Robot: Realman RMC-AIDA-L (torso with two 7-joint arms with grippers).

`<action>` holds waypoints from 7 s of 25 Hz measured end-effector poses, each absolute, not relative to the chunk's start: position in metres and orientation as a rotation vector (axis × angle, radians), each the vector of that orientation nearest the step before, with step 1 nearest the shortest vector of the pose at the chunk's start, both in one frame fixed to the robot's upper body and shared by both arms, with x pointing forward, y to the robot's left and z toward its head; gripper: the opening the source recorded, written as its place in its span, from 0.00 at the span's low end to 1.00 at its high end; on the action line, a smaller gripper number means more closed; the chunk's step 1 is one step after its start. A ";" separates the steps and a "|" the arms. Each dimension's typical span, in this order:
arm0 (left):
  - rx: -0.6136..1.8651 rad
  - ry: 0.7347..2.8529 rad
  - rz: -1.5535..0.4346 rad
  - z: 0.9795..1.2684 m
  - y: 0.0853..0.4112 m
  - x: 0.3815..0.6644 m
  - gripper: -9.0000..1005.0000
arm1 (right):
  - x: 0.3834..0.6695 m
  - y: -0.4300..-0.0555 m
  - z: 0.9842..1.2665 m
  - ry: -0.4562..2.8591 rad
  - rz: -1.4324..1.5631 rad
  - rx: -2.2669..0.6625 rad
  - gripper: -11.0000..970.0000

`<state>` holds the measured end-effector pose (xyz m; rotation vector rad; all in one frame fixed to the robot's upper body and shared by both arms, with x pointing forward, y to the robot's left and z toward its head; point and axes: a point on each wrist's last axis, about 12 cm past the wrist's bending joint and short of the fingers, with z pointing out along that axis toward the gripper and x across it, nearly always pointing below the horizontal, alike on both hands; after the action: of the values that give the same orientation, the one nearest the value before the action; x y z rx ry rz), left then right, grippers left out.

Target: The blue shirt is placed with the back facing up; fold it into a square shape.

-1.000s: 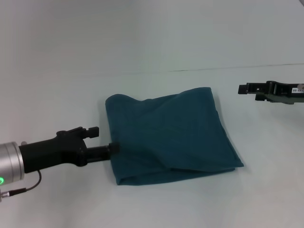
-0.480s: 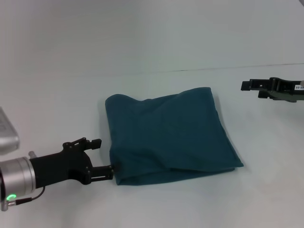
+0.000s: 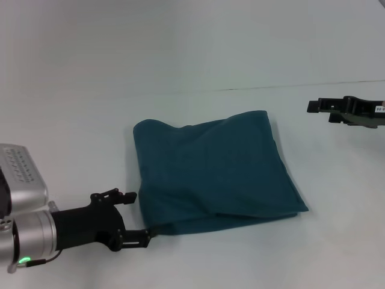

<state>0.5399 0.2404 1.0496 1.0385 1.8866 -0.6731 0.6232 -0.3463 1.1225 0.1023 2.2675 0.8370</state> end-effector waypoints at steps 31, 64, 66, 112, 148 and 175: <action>1.128 1.945 -0.537 1.041 0.218 0.554 0.71 | 0.623 -0.349 1.123 2.257 0.836 0.124 0.85; 1.172 1.855 -0.631 1.073 0.218 0.557 0.03 | 0.625 -0.347 1.122 2.251 0.829 0.115 0.85; 1.171 1.858 -0.630 1.073 0.219 0.558 0.03 | 0.624 -0.347 1.122 2.252 0.828 0.114 0.85; 0.905 2.000 -0.655 1.057 0.272 0.537 0.08 | 0.624 -0.335 1.113 2.265 0.830 0.079 0.85; 0.823 1.872 -0.731 1.075 0.247 0.559 0.87 | 0.631 -0.327 1.119 2.258 0.828 0.030 0.85; 0.759 1.963 -0.604 1.045 0.256 0.554 0.87 | 0.632 -0.326 1.120 2.251 0.831 0.036 0.85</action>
<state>0.5541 0.2560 1.0445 0.7587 1.9628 -0.6045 0.6320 -0.3261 1.1204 0.0363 2.2512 0.8306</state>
